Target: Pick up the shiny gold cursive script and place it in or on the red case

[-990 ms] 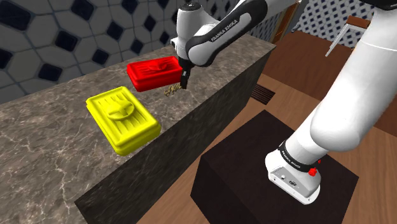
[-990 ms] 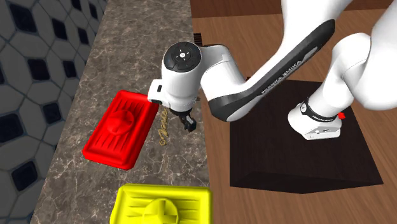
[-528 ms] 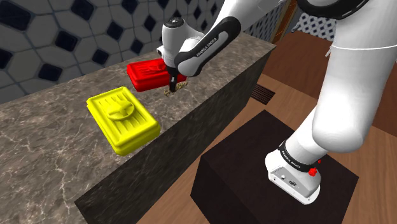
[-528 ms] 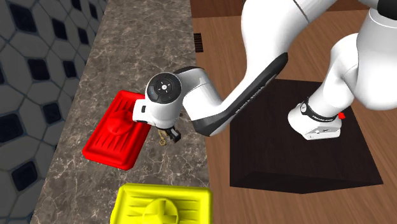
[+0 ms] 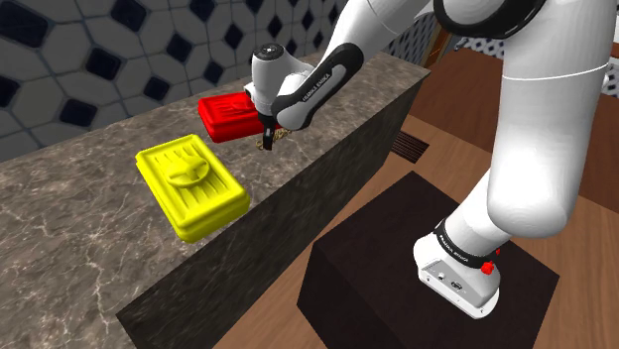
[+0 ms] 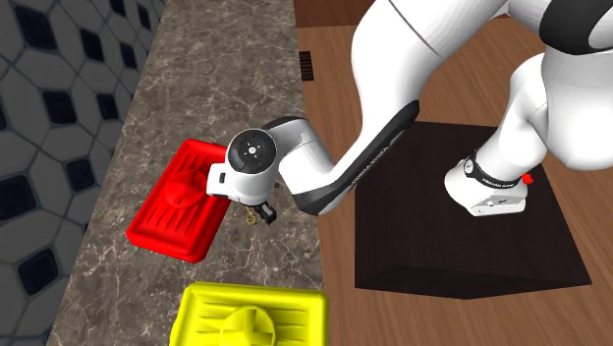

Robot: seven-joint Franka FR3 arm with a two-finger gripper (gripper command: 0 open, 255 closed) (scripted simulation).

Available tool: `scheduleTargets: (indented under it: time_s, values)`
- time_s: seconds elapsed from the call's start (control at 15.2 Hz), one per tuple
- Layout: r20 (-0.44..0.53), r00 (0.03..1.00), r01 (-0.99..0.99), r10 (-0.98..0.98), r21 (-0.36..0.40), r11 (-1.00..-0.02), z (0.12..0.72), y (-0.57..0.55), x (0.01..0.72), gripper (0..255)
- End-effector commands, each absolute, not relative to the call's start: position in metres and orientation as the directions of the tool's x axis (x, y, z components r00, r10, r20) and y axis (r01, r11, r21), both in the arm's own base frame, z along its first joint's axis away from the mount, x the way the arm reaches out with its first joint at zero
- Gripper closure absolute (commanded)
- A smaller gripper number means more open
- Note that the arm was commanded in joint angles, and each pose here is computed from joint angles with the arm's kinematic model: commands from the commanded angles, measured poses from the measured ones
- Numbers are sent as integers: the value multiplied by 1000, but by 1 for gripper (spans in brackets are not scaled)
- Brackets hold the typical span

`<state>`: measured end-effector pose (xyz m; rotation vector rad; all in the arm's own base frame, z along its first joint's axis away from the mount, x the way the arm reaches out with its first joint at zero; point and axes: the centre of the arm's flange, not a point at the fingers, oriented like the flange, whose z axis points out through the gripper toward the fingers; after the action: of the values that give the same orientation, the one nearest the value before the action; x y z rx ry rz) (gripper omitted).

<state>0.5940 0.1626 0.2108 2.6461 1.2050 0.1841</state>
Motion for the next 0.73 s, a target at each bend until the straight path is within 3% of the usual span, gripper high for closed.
scheduleTargets:
  time_s: [0.0, 0.33, 0.4, 0.66]
  values:
    - [20, 654, 727, 756, 257, -636, 208, 162, 594, 0]
    - [20, 654, 727, 756, 257, -636, 208, 162, 594, 0]
    - [20, 654, 727, 756, 257, -636, 208, 162, 594, 255]
    - [20, 654, 727, 756, 257, -636, 208, 162, 594, 255]
